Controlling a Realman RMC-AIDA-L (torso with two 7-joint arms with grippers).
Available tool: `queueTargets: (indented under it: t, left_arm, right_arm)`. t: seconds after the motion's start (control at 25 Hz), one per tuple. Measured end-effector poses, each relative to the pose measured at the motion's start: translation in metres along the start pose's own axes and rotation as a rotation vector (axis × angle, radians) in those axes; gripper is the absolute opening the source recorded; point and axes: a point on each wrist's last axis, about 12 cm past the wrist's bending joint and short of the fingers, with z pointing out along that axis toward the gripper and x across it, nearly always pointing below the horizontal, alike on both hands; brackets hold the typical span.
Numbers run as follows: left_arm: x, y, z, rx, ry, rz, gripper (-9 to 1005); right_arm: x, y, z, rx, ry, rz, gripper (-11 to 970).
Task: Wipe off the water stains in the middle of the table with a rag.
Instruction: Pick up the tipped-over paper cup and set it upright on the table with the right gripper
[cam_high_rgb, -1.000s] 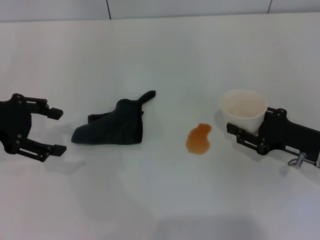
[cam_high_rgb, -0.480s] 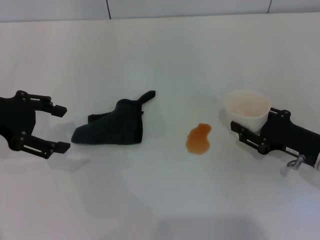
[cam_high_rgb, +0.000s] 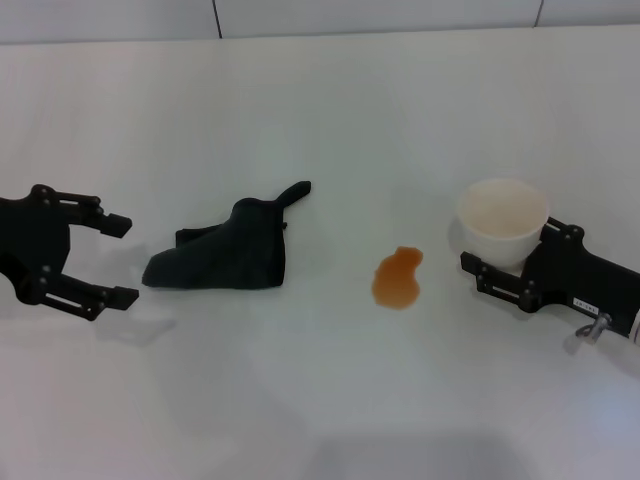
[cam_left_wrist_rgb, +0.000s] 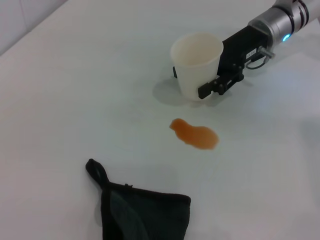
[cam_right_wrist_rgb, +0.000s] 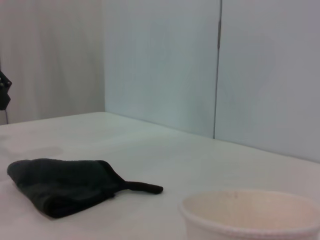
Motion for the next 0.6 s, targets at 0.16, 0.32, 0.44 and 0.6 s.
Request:
queueTargets:
  t: [0.16,0.32,0.44,0.6]
  left_arm:
    - [0.0006,-0.0001,-0.0002,-0.001,0.002,-0.002,875]
    - [0.0022,-0.0009,-0.0003,-0.001,0.003,-0.006,875]
    - [0.0032,-0.0015,-0.0001,0.0,0.006,-0.008,874]
    - [0.0035,-0.0016,-0.0001,0.001,0.008,-0.008,874]
  right_arm:
    - [0.0015,0.0002,-0.001,0.004,0.006,0.008,751]
    - [0.0022,0.0011,-0.0028,0.001,0.003,0.022,752]
    - [0.0028,0.0012,-0.0053,-0.001,0.002,0.031,752]
    - [0.0036,0.0002,-0.0094,0.0,0.0,0.034,751]
